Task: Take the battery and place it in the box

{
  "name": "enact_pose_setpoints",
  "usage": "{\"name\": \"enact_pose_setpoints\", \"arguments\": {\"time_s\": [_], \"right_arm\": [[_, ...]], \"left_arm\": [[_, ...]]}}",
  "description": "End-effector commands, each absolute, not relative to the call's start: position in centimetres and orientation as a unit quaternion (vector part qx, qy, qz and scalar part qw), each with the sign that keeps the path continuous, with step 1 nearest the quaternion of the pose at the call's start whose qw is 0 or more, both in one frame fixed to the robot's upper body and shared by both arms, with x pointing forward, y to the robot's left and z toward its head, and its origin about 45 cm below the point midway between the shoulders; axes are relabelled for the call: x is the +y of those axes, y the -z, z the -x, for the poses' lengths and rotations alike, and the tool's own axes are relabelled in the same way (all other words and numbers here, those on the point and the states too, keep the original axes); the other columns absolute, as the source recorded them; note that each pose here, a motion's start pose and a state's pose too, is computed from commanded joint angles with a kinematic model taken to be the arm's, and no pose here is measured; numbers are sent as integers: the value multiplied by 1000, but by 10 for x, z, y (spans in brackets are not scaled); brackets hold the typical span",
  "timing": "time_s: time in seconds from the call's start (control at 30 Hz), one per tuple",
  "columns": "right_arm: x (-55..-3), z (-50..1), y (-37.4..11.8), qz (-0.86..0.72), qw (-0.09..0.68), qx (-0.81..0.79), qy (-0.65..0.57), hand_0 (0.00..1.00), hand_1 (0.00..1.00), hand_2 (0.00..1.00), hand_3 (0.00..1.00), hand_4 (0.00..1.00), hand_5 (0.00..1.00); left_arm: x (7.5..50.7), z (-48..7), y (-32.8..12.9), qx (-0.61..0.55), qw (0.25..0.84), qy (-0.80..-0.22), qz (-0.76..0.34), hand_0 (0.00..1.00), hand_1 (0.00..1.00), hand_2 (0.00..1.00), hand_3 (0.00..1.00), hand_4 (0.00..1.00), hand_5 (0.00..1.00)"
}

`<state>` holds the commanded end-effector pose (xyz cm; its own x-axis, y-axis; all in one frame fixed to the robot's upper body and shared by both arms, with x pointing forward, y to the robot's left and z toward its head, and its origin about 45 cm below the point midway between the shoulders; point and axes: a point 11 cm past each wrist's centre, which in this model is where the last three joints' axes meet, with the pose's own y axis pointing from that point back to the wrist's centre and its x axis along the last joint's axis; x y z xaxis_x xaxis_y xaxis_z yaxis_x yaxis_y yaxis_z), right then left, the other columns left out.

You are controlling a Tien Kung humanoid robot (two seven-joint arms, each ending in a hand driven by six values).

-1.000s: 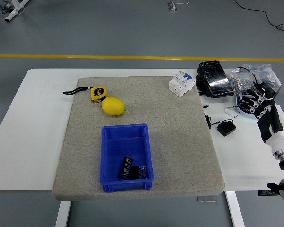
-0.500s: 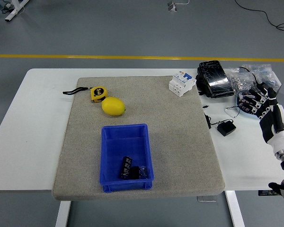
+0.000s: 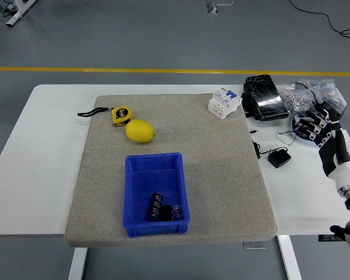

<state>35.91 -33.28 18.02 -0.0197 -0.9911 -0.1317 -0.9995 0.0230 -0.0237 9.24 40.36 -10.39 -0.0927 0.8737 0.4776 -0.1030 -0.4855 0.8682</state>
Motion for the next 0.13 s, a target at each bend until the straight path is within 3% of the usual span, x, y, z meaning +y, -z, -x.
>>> {"name": "enact_pose_setpoints", "arguments": {"time_s": [0.13], "right_arm": [[-336,-357,-177,695,52,716,-40,741,755,836,896,998,967]], "left_arm": [[405,-91,104,343,371,-655,-562,571,564,618,593,669,591]]}}
